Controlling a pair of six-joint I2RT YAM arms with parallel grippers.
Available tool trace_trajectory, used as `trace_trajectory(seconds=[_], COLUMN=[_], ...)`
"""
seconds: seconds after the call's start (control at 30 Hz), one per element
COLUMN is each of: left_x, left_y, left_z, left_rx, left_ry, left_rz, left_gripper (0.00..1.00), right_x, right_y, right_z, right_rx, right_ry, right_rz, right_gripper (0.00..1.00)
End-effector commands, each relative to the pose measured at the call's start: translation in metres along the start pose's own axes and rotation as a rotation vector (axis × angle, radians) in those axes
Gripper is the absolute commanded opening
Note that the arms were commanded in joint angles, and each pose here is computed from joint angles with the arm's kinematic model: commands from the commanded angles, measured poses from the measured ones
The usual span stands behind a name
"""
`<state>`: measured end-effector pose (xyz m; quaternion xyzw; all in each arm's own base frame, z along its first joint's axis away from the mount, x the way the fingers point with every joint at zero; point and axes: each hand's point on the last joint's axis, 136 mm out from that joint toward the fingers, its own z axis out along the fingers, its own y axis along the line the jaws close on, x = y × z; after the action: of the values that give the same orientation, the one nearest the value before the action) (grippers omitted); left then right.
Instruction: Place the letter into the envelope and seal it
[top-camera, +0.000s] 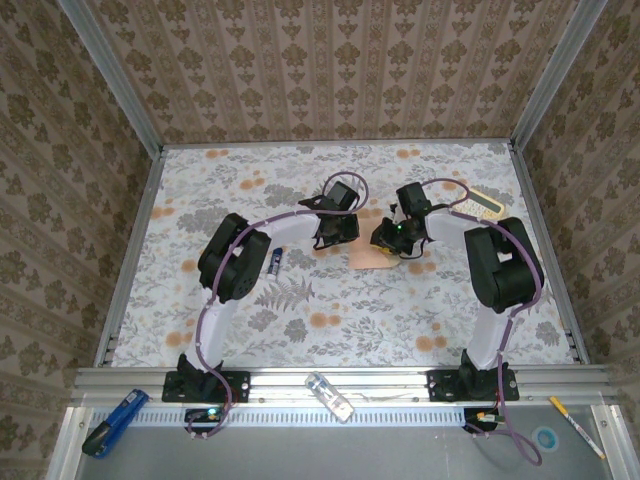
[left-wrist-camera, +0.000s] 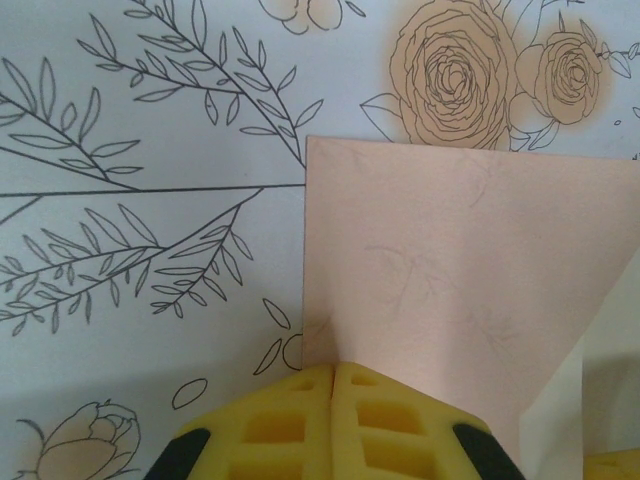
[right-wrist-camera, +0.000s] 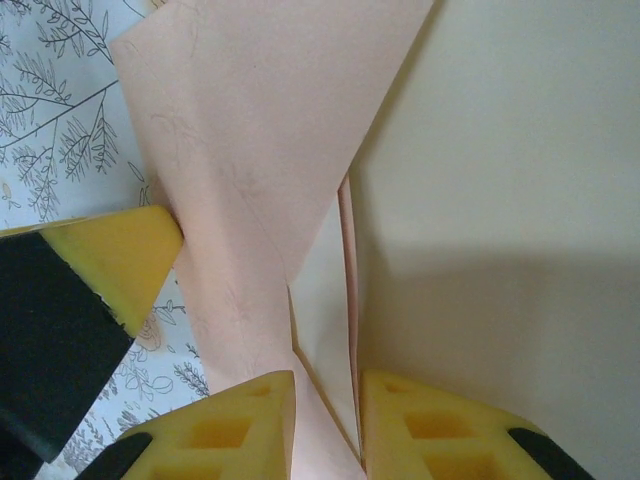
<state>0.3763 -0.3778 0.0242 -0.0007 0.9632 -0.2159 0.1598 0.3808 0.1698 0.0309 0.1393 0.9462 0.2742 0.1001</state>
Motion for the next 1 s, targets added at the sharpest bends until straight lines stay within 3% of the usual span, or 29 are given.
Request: trace_trajectory(seconds=[0.0,0.47,0.53,0.57,0.7,0.77,0.83,0.87,0.9,0.93,0.97], left_x=[0.025,-0.005,-0.012,-0.015,-0.03,-0.038,-0.046,-0.049,-0.053,-0.055,-0.058], left_y=[0.025,0.013,0.006,0.004,-0.005,-0.007,-0.008,-0.007,-0.007,-0.007,-0.005], left_z=[-0.001,-0.037,-0.045,-0.048,-0.069,-0.086,-0.104,-0.114,-0.125,-0.133,-0.143], left_rx=[-0.08,-0.042,-0.018,-0.007,0.021,0.036,0.057,0.066,0.079,0.092,0.106], left_ry=[0.087,0.009,-0.01,-0.02,-0.063,-0.096,-0.133,-0.151,-0.173,-0.186,-0.203], left_rz=[0.002,0.148,0.187,0.204,0.261,0.278,0.286,0.291,0.304,0.315,0.321], left_gripper=[0.0,0.0,0.05,0.09,0.33,0.46,0.62,0.74,0.9,0.99,1.0], right_x=[-0.007,-0.029,-0.031,-0.032,-0.036,-0.038,-0.04,-0.041,-0.042,-0.043,-0.045], right_y=[-0.003,0.0,0.006,0.008,0.013,0.013,0.012,0.012,0.013,0.012,0.012], right_z=[-0.019,-0.06,-0.068,-0.071,-0.088,-0.097,-0.104,-0.109,-0.113,-0.116,-0.118], right_rx=[0.031,0.032,0.016,0.01,0.004,0.0,-0.008,-0.015,-0.03,-0.038,-0.054], right_ry=[-0.038,-0.156,-0.184,-0.197,-0.257,-0.285,-0.319,-0.342,-0.36,-0.372,-0.381], right_rz=[-0.025,-0.047,-0.069,-0.077,-0.113,-0.12,-0.121,-0.123,-0.126,-0.121,-0.122], right_gripper=[0.25,0.28,0.31,0.33,0.61,0.65,0.81,0.98,1.0,1.0,1.0])
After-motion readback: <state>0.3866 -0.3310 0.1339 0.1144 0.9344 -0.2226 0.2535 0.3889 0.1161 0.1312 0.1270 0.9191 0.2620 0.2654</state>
